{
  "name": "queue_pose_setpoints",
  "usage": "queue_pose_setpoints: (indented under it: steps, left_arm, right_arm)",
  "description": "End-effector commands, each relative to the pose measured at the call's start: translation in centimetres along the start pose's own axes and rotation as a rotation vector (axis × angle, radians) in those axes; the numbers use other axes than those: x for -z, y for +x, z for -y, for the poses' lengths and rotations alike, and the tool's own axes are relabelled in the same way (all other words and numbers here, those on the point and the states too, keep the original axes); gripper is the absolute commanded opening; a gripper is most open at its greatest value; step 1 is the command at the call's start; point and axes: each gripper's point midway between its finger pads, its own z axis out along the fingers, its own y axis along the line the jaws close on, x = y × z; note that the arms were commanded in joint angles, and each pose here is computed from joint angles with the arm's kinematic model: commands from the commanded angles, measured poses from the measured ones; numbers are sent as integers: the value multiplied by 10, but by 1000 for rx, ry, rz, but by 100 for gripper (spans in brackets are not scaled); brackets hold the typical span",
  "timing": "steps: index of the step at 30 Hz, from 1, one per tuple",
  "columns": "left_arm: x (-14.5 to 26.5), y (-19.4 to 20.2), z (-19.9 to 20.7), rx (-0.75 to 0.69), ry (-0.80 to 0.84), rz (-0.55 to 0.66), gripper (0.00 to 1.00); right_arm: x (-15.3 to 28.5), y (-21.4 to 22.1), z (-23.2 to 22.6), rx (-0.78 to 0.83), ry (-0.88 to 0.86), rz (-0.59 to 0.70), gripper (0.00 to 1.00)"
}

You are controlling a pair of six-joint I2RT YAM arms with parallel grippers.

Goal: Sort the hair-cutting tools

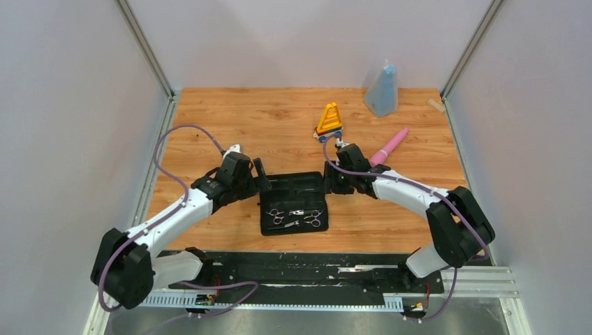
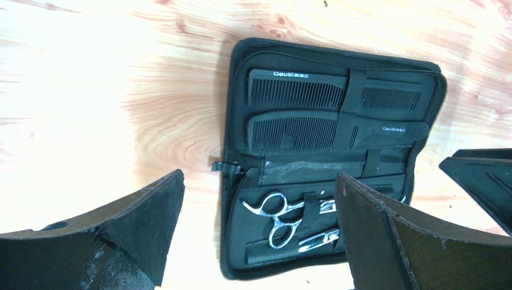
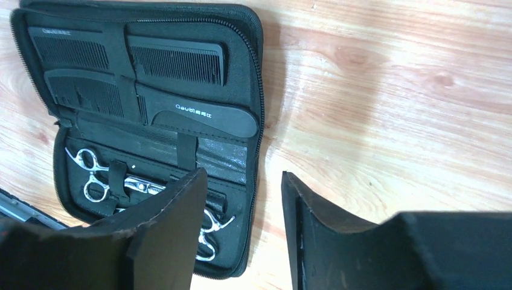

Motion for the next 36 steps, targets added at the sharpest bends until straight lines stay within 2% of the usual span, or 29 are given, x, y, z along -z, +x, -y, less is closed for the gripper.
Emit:
queue_pose_setpoints:
  steps: [1, 6, 10, 12, 13, 14, 15, 16, 17, 18, 21, 26, 30, 36]
  left_arm:
    - [36, -30, -9, -36, -49, 122, 100]
    - [50, -38, 1, -112, 12, 132, 100]
    - [41, -54, 17, -204, 66, 104, 100]
    - [29, -67, 29, -249, 95, 65, 100]
    - [13, -63, 27, -267, 75, 5, 100]
    - [14, -79, 43, -305, 113, 15, 100]
    - [-4, -72, 40, -325, 86, -49, 100]
    - [-5, -86, 56, -360, 123, -40, 100]
    - [-26, -78, 53, -374, 105, -105, 100]
    - [-28, -88, 69, -395, 144, -103, 100]
    - [-71, -70, 75, -413, 169, -250, 100]
    - [-105, -51, 83, -400, 226, -358, 100]
    - [-115, -37, 80, -380, 241, -403, 100]
    - [-112, -19, 70, -356, 246, -447, 100]
  right_arm:
    - [29, -32, 0, 19, 21, 125, 52]
    - [47, -37, -8, 74, -19, 135, 55]
    - [54, -15, -18, 124, -53, 75, 60]
    - [56, 5, -24, 153, -69, 34, 62]
    - [56, 16, -27, 175, -68, 14, 64]
    - [56, 26, -30, 204, -66, -1, 65]
    - [56, 38, -35, 247, -59, -16, 65]
    - [56, 51, -37, 289, -43, -34, 66]
    - [55, 60, -39, 335, -12, -36, 66]
    - [54, 73, -43, 381, 1, -52, 66]
    - [52, 105, -52, 485, 27, -109, 66]
    - [39, 143, -56, 549, 86, -192, 66]
    - [22, 147, -47, 551, 173, -198, 65]
    - [5, 120, -26, 488, 328, -110, 67]
